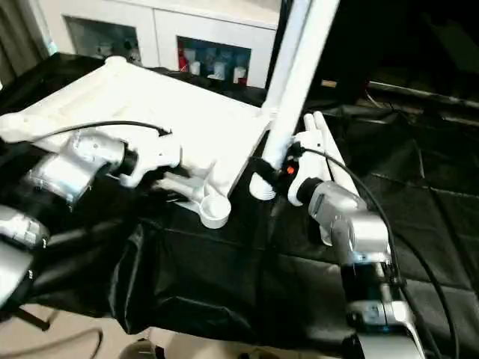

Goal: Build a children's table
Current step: Insert table leg to table base

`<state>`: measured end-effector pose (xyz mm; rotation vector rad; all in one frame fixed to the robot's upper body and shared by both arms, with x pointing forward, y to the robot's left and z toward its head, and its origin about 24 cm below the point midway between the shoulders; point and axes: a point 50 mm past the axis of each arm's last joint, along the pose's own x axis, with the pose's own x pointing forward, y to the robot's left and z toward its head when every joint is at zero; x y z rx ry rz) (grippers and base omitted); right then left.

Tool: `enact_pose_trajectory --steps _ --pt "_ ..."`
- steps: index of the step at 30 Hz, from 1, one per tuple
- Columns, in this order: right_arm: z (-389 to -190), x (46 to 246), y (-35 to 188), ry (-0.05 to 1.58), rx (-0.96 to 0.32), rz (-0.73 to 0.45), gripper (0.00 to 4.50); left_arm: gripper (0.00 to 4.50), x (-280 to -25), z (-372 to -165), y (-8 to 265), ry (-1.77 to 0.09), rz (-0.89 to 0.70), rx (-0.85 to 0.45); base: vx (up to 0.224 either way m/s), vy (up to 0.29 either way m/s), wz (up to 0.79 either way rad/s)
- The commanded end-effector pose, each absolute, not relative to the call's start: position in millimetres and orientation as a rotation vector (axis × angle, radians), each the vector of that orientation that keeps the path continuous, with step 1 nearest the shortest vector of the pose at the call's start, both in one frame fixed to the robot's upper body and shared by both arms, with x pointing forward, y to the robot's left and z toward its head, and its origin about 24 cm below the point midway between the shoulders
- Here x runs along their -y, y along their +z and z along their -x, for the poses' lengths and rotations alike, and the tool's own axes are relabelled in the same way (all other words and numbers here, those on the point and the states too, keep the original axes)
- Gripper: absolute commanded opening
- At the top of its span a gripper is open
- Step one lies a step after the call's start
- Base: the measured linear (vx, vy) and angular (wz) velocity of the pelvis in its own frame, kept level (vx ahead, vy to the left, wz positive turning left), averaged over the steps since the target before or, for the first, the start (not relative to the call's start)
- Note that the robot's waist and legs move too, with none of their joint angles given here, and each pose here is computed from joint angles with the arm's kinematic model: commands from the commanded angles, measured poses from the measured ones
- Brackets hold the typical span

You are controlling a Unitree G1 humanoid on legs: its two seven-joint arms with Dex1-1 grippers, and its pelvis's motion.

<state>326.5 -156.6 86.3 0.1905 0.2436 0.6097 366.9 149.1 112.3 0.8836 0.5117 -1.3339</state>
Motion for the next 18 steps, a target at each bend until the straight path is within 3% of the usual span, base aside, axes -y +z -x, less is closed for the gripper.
enact_pose_trajectory --steps 1,7,18 --pt "-325.6 162.5 93 0.598 -0.214 -0.157 1.93 2.22 -148 -366 109 -1.378 -0.949 -0.56 0.0 0.0 0.0" --pt "-322.9 162.2 92 0.603 -0.215 -0.155 1.93 1.71 -143 -372 105 -1.354 -1.101 -0.531 0.0 0.0 0.0" --pt "-320.1 160.5 91 0.615 -0.216 -0.147 1.93 0.73 -137 -373 92 -1.331 -1.221 -0.536 0.0 0.0 0.0"
